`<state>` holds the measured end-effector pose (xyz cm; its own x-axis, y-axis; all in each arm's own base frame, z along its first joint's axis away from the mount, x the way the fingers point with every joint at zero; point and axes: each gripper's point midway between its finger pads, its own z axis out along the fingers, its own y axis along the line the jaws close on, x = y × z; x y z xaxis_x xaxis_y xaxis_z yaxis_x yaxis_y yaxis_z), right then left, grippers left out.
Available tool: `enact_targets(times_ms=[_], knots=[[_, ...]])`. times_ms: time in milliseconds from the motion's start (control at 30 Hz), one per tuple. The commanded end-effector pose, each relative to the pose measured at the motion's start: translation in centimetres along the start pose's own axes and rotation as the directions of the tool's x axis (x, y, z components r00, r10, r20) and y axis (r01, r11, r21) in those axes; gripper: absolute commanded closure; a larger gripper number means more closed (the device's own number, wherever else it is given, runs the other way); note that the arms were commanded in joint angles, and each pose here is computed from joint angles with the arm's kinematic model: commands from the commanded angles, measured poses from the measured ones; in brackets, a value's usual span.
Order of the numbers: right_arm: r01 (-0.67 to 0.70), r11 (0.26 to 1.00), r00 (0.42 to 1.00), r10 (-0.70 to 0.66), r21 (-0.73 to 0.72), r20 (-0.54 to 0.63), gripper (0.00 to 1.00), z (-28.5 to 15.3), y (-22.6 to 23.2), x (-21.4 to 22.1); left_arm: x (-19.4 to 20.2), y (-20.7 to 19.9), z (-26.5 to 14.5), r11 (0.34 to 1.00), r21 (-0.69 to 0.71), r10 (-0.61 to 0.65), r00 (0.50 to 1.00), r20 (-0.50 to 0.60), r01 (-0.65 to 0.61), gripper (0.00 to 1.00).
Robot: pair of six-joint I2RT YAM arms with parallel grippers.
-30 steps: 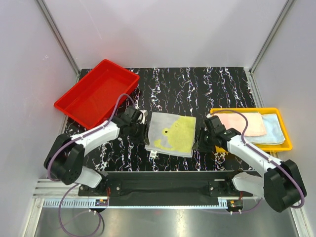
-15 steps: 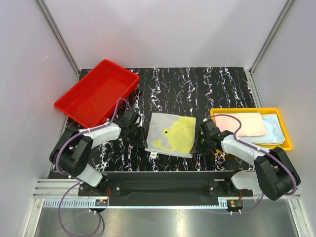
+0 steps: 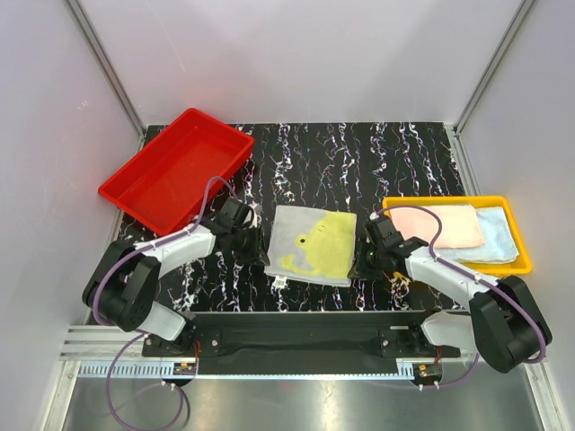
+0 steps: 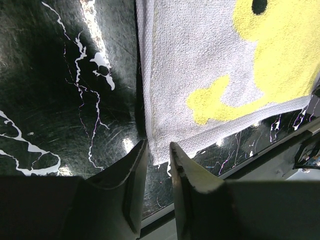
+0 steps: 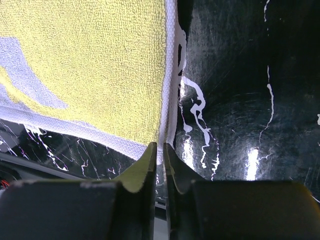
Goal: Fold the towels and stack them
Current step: Fold the towel
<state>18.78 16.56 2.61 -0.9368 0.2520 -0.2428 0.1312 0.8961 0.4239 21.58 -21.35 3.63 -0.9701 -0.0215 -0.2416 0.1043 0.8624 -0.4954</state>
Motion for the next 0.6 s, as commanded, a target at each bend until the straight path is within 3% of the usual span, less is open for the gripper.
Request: enact_targets(times_ms=[0, 167, 367, 567], knots=[[0.019, 1.0, 0.999, -0.018, -0.021, 0.034, 0.84, -0.7, 1.0, -0.9, -0.2, -0.9, -0.1, 0.999, 0.04, 0.007, 1.0, 0.005, -0.007, 0.7], [0.008, 1.0, 1.0, -0.008, -0.028, 0.027, 0.91, -0.5, 1.0, -0.7, 0.4, -0.6, 0.5, 0.999, 0.043, 0.0, 1.0, -0.015, 0.0, 0.69], [-0.02, 0.999, 1.0, 0.021, -0.034, 0.016, 0.77, -0.2, 1.1, -0.3, 0.4, -0.6, 1.0, 0.999, 0.042, 0.0, 1.0, -0.02, 0.001, 0.7], [-0.026, 1.0, 1.0, 0.026, -0.017, 0.008, 0.75, 0.2, 0.7, 0.2, 0.6, -0.3, 1.5, 0.999, 0.037, -0.007, 0.999, -0.034, 0.008, 0.8]])
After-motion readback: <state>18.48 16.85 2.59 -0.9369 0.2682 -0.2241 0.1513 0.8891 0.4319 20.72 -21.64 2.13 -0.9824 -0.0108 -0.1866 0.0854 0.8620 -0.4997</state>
